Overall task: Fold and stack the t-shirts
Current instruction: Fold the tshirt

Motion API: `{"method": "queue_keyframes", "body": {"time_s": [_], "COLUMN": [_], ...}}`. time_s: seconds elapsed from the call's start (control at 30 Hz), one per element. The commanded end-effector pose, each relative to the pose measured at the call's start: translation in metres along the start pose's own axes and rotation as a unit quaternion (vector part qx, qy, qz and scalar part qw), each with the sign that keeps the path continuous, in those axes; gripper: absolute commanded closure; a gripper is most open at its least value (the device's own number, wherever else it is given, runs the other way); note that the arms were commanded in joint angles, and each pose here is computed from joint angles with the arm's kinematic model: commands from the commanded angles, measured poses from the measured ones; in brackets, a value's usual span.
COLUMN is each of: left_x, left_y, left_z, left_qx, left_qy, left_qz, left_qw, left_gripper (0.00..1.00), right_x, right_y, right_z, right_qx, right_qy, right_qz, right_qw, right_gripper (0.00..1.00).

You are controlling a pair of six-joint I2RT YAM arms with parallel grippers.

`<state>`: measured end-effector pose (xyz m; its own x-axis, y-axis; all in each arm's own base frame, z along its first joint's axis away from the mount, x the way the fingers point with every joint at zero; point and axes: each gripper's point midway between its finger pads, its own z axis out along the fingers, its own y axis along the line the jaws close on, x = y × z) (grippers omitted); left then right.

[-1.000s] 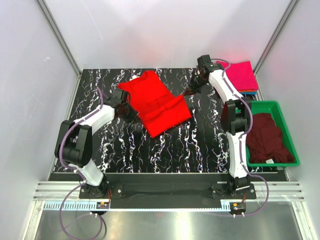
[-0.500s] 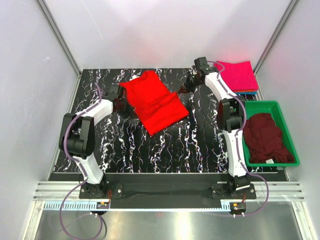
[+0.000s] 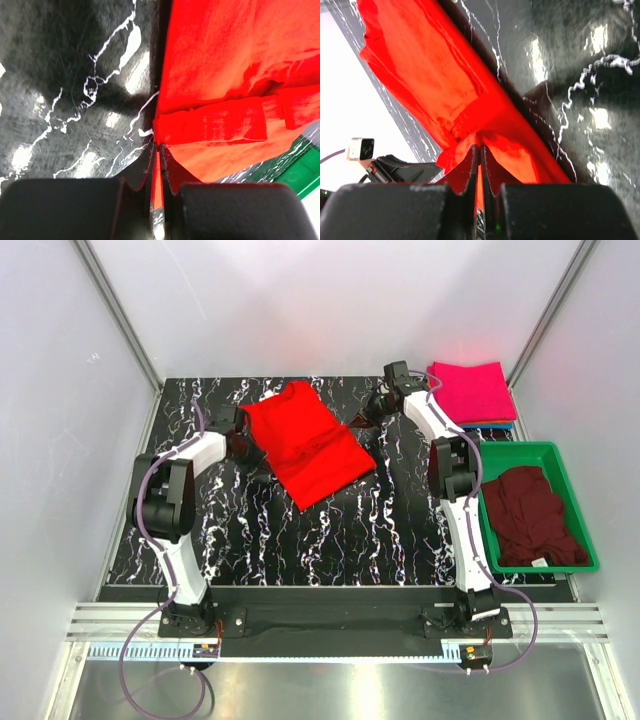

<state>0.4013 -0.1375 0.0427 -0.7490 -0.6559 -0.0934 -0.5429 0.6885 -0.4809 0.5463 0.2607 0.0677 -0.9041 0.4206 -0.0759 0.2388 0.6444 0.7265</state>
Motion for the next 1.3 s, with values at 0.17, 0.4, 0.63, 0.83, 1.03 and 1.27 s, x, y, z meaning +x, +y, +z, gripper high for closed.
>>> {"method": "queue_keyframes", "body": {"time_s": [0.17, 0.4, 0.63, 0.83, 1.03, 1.27], "left_x": [-0.045, -0.052, -0.058, 0.002, 0.069, 0.092], "left_y": [-0.036, -0.028, -0.006, -0.031, -0.064, -0.015], "left_z": [-0.016, -0.009, -0.028, -0.030, -0.028, -0.008], "left_qx": [0.046, 0.022, -0.033, 0.050, 0.118, 0.029], "left_qy": [-0.039, -0.034, -0.063, -0.017, 0.012, 0.050], "left_qz": [0.014, 0.017, 0.015, 0.084, 0.170, 0.148], "left_qw": [0.998, 0.999, 0.997, 0.995, 0.978, 0.987], "left_gripper": [0.99, 0.88, 0.75, 0.65, 0.58, 0.58], "right_x": [-0.023, -0.025, -0.015, -0.007, 0.017, 0.053], "right_y": [0.043, 0.046, 0.040, -0.018, -0.069, -0.073], "right_z": [-0.002, 0.006, -0.001, -0.044, -0.064, -0.071], "right_qx": [-0.057, -0.089, -0.086, -0.005, 0.050, 0.017], "right_qy": [-0.031, -0.023, 0.000, 0.008, 0.068, 0.108], "right_qz": [-0.011, -0.008, -0.030, -0.080, -0.107, -0.097], "right_qw": [0.998, 0.996, 0.996, 0.997, 0.991, 0.989], "right_gripper": [0.93, 0.72, 0.51, 0.46, 0.46, 0.49]}}
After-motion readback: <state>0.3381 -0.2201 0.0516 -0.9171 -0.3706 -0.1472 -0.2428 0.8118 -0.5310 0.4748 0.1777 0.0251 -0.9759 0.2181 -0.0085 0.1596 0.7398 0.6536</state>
